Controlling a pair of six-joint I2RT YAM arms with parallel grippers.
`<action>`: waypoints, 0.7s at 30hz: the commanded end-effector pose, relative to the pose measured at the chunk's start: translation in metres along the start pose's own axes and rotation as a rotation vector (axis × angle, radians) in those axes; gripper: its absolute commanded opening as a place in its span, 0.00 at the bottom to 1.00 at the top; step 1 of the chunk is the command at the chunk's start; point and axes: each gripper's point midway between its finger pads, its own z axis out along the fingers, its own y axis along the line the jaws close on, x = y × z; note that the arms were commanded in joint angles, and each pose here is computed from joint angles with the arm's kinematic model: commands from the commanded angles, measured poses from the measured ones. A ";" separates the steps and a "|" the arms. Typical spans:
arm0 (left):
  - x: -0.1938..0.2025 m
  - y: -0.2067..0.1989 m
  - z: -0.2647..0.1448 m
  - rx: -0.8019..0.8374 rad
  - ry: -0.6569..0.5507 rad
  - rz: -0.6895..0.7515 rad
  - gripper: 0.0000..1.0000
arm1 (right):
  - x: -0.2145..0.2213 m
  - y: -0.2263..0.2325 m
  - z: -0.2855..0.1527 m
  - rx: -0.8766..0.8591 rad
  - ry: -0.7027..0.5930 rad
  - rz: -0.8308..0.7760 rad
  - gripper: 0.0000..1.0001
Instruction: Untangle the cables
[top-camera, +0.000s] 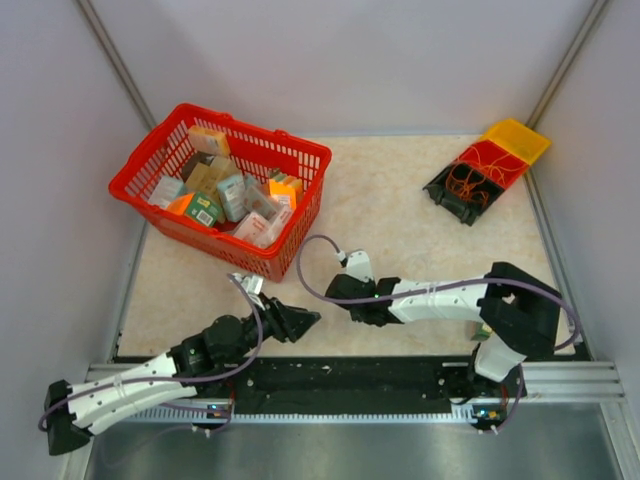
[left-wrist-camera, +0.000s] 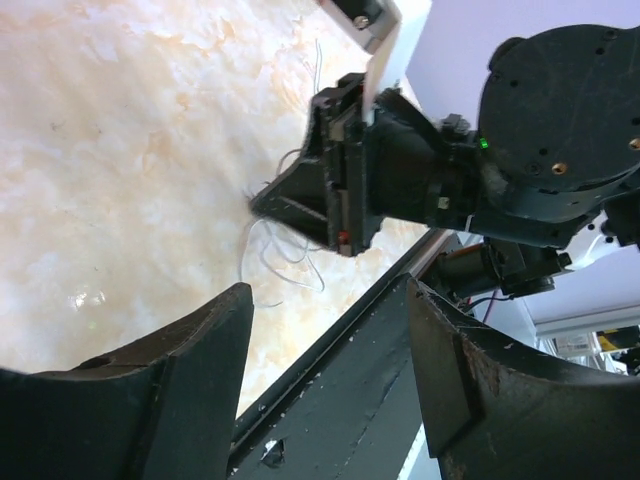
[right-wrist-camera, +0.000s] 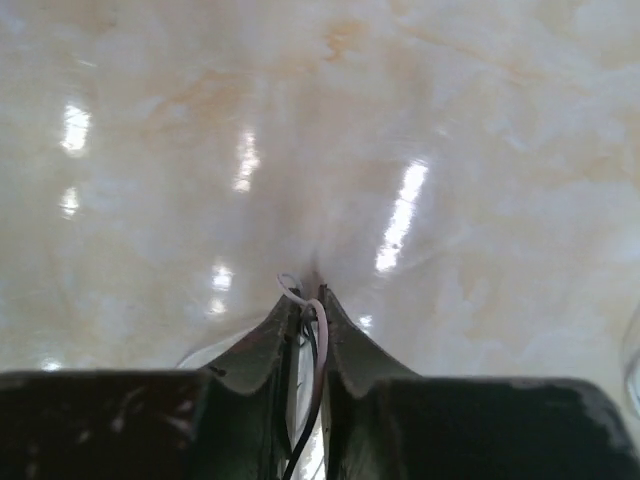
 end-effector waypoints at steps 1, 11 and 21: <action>0.025 0.035 0.004 -0.070 0.033 0.013 0.66 | -0.022 -0.045 -0.021 0.105 -0.080 0.061 0.05; 0.040 0.023 0.028 -0.113 0.188 0.115 0.63 | -0.170 -0.201 -0.073 0.157 -0.442 0.543 0.00; 0.048 0.013 0.035 -0.074 0.259 0.189 0.61 | -0.295 -0.404 -0.110 0.653 -0.740 0.787 0.00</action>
